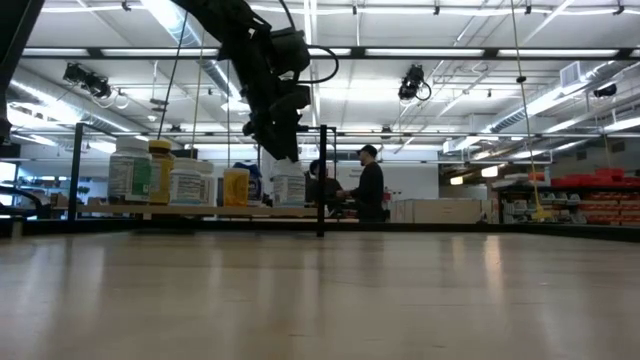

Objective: Pick and place medicine bottles onto shelf by color
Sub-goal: Put the white and blue medicine bottle on the shelf, then return to Home Position

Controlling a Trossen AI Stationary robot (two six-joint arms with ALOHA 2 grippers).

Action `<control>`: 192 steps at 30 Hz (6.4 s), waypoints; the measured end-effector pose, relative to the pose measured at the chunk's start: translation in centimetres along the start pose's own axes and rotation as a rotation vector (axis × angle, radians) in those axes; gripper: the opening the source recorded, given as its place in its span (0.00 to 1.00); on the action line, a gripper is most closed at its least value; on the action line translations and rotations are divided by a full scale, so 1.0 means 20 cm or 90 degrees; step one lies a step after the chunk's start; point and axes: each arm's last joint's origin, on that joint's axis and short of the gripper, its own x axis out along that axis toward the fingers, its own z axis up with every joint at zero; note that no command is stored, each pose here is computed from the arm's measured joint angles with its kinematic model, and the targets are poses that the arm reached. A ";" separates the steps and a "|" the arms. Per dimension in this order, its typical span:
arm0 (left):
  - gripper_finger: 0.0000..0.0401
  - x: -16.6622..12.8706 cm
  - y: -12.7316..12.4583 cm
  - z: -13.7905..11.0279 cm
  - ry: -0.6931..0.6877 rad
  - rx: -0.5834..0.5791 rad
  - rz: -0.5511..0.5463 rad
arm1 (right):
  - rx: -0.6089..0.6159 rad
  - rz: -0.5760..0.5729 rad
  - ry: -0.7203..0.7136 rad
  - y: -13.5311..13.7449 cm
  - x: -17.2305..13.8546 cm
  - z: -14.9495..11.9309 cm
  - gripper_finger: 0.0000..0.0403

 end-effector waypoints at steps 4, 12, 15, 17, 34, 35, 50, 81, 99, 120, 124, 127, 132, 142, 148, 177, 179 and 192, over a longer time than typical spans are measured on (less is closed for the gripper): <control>0.58 0.00 0.00 0.00 0.000 0.000 0.003 | 0.000 0.002 0.001 0.00 0.00 0.00 0.78; 0.62 -0.01 0.00 0.00 0.008 0.000 0.006 | 0.000 0.002 0.001 0.00 0.00 0.00 0.78; 0.63 -0.09 0.01 0.04 0.002 0.000 0.006 | -0.039 0.003 0.002 0.00 0.00 0.00 0.78; 0.64 -0.16 0.01 0.07 0.001 0.001 0.005 | -0.052 0.018 0.007 0.00 0.00 0.00 0.78; 0.31 -0.77 -0.34 0.04 -0.326 -0.062 -0.152 | -0.029 0.154 0.085 0.02 0.01 -0.04 0.64; 0.26 -0.79 -0.35 0.00 -0.348 -0.069 -0.167 | -0.036 0.162 0.093 0.02 0.01 -0.05 0.61; 0.01 -0.91 -0.35 -0.60 -0.508 -0.204 -0.374 | 0.162 0.404 0.074 -0.02 0.29 -0.64 0.04; 0.00 -0.48 -0.19 -1.30 -0.712 -0.352 -0.609 | 0.551 0.506 -0.132 -0.07 0.74 -1.66 0.02; 0.07 -0.37 -0.15 -1.31 -0.700 -0.169 -0.355 | 0.236 0.494 -0.207 -0.08 0.75 -1.67 0.02; 0.08 -0.34 -0.16 -1.32 -0.739 0.176 -0.129 | 0.063 0.480 -0.323 -0.08 0.73 -1.63 0.02; 0.09 -0.34 -0.16 -1.32 -0.739 0.176 -0.130 | 0.090 0.492 -0.399 -0.09 0.70 -1.58 0.02; 0.08 -0.34 -0.16 -1.32 -0.740 0.176 -0.130 | 0.110 0.500 -0.475 -0.10 0.66 -1.54 0.02; 0.06 -0.34 -0.16 -1.32 -0.739 0.176 -0.130 | 0.149 0.522 -0.616 -0.14 0.57 -1.48 0.02; 0.08 -0.32 -0.16 -1.35 -0.691 0.194 -0.126 | 0.120 0.546 -0.526 -0.11 0.59 -1.55 0.02; 0.09 -0.24 -0.15 -1.42 -0.565 0.238 -0.116 | 0.079 0.572 -0.421 -0.07 0.61 -1.62 0.02; 0.06 -0.38 -0.18 -1.46 -0.713 0.244 -0.232 | 0.028 0.634 -0.337 -0.06 0.54 -1.75 0.02; 0.06 -0.38 -0.18 -1.46 -0.713 0.248 -0.239 | 0.027 0.636 -0.336 -0.06 0.54 -1.75 0.02; 0.07 -0.39 -0.19 -1.46 -0.722 0.245 -0.242 | 0.126 0.672 -0.536 -0.09 0.45 -1.61 0.02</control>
